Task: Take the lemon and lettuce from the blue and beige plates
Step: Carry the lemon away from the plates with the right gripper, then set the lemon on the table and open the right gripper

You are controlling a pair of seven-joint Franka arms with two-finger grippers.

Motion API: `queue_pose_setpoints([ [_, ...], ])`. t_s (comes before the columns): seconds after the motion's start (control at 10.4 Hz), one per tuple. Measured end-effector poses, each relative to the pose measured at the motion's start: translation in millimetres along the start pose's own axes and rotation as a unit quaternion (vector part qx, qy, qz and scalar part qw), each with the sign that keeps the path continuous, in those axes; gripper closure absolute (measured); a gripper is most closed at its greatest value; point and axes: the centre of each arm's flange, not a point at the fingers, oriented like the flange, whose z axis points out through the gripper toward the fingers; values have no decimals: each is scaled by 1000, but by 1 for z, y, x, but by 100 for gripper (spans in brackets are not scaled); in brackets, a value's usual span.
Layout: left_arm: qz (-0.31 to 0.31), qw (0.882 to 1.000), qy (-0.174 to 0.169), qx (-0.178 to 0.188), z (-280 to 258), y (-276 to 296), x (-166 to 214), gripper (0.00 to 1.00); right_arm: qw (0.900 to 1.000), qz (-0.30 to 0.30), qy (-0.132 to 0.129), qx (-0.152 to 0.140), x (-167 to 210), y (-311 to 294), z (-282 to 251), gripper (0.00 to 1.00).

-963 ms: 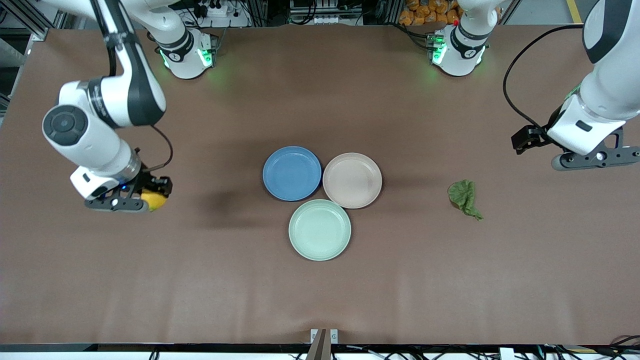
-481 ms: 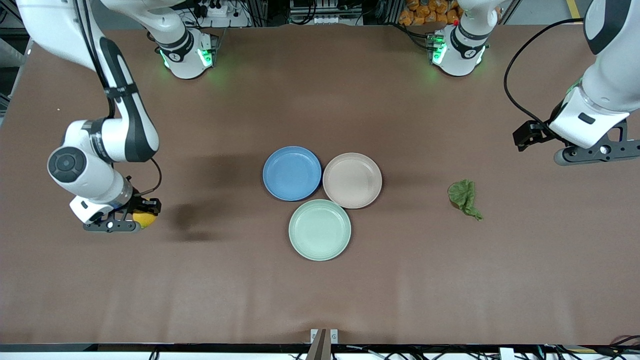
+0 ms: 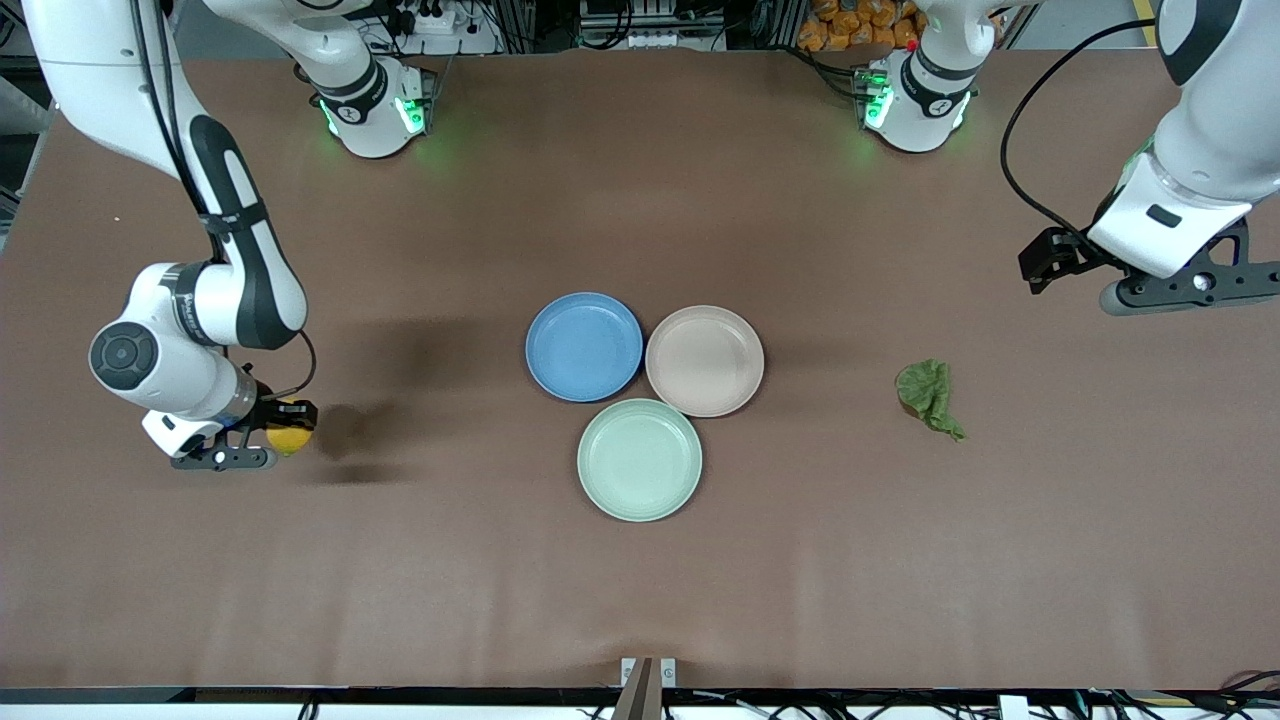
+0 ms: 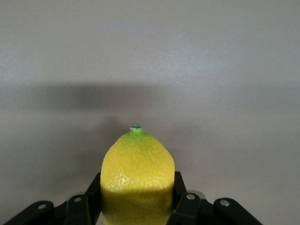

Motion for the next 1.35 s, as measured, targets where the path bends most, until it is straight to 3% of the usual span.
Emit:
queue_pose_setpoints([
  [0.29, -4, 1000, 0, -3, -1, -3, 0, 0, 1000, 6, -26, 13, -6, 2, 16, 39],
  [0.39, -6, 1000, 2, -10, -5, -4, -2, 0, 999, 8, -37, 14, -8, 3, 18, 31],
  [0.58, -15, 999, 4, -31, -13, -12, -6, 0, 998, 11, -52, 17, -13, 9, 19, 1],
  [0.67, -15, 999, 4, -37, -14, -17, -6, 0, 999, 12, -49, 18, -13, 11, 14, 0],
  [0.96, -10, 998, 6, -61, -20, -21, -9, 0, 999, 13, -30, 22, -20, 11, -15, 0],
  [1.35, -21, 997, 15, -73, -33, -34, -16, 0, 999, -1, 48, 18, -78, 15, -19, 0],
])
